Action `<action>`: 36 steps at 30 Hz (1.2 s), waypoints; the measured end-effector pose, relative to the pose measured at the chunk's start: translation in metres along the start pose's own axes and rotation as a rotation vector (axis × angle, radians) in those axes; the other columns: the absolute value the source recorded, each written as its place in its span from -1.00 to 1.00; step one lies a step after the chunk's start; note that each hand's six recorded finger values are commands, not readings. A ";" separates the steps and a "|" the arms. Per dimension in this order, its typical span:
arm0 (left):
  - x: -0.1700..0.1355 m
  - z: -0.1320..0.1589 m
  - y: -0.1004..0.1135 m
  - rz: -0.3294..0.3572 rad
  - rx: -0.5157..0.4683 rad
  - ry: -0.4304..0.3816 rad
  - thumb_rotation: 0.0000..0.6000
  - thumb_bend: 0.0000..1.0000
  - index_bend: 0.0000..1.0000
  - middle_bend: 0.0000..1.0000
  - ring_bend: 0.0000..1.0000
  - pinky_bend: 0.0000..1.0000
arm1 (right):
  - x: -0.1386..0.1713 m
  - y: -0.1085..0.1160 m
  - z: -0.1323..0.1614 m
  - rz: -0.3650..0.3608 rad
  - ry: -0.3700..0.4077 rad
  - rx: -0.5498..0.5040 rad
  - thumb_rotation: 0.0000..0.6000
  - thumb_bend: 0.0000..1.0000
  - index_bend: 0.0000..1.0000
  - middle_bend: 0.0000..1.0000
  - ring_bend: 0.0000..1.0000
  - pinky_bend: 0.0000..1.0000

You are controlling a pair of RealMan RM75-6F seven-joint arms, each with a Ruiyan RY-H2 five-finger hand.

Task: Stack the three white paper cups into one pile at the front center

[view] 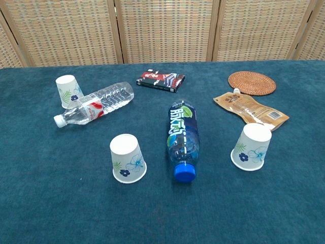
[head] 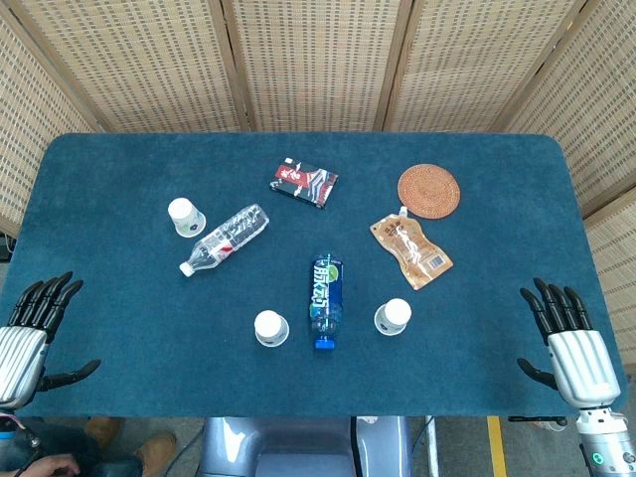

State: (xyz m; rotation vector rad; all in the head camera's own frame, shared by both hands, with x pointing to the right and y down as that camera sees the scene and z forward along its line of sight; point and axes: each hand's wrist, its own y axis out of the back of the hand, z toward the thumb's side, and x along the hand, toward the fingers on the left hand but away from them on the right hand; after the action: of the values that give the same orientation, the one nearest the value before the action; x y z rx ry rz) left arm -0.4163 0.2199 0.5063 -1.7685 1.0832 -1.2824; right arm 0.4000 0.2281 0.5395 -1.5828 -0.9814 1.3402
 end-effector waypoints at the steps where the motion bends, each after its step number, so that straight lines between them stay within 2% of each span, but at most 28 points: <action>1: 0.000 0.000 0.000 0.001 -0.001 0.002 1.00 -1.00 -1.00 -1.00 -1.00 -1.00 | 0.000 -0.001 0.001 0.003 0.003 0.000 1.00 -1.00 -1.00 -1.00 -1.00 -1.00; 9: 0.001 -0.002 0.002 0.007 -0.005 0.012 1.00 -1.00 -1.00 -1.00 -1.00 -1.00 | -0.013 -0.008 0.013 0.032 0.063 0.005 1.00 -1.00 -1.00 -1.00 -1.00 -1.00; 13: 0.003 -0.002 0.002 0.011 -0.001 0.017 1.00 -1.00 -1.00 -1.00 -1.00 -1.00 | -0.034 -0.017 0.031 0.086 0.147 0.013 1.00 -1.00 -0.87 -0.99 -1.00 -0.99; 17: 0.007 -0.004 -0.001 0.000 0.006 0.028 1.00 -1.00 -1.00 -1.00 -1.00 -1.00 | -0.061 -0.028 0.060 0.155 0.259 0.015 1.00 -0.91 -0.76 -0.88 -0.97 -0.83; 21: 0.013 -0.006 -0.005 -0.012 0.017 0.046 1.00 -1.00 -1.00 -1.00 -1.00 -1.00 | -0.086 -0.042 0.092 0.239 0.369 0.024 1.00 -0.71 -0.66 -0.72 -0.81 -0.63; 25: 0.019 -0.009 -0.010 -0.030 0.024 0.064 1.00 -1.00 -1.00 -1.00 -1.00 -1.00 | -0.110 -0.063 0.133 0.320 0.467 0.026 1.00 -0.58 -0.61 -0.52 -0.55 -0.46; 28: 0.021 -0.010 -0.013 -0.039 0.027 0.072 1.00 -1.00 -1.00 -1.00 -1.00 -1.00 | -0.123 -0.074 0.151 0.349 0.479 0.016 1.00 -0.53 -0.59 -0.48 -0.50 -0.41; 36: 0.026 -0.013 -0.014 -0.047 0.020 0.088 1.00 -1.00 -1.00 -1.00 -1.00 -1.00 | -0.144 -0.095 0.166 0.382 0.449 0.056 1.00 -0.45 -0.52 -0.43 -0.47 -0.36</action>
State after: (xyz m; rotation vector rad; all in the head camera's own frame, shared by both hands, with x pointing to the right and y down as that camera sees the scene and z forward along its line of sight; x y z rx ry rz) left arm -0.4217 0.2011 0.5320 -1.7460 1.0786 -1.4061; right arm 0.2125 0.1451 0.6625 -1.9797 -0.3768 1.1612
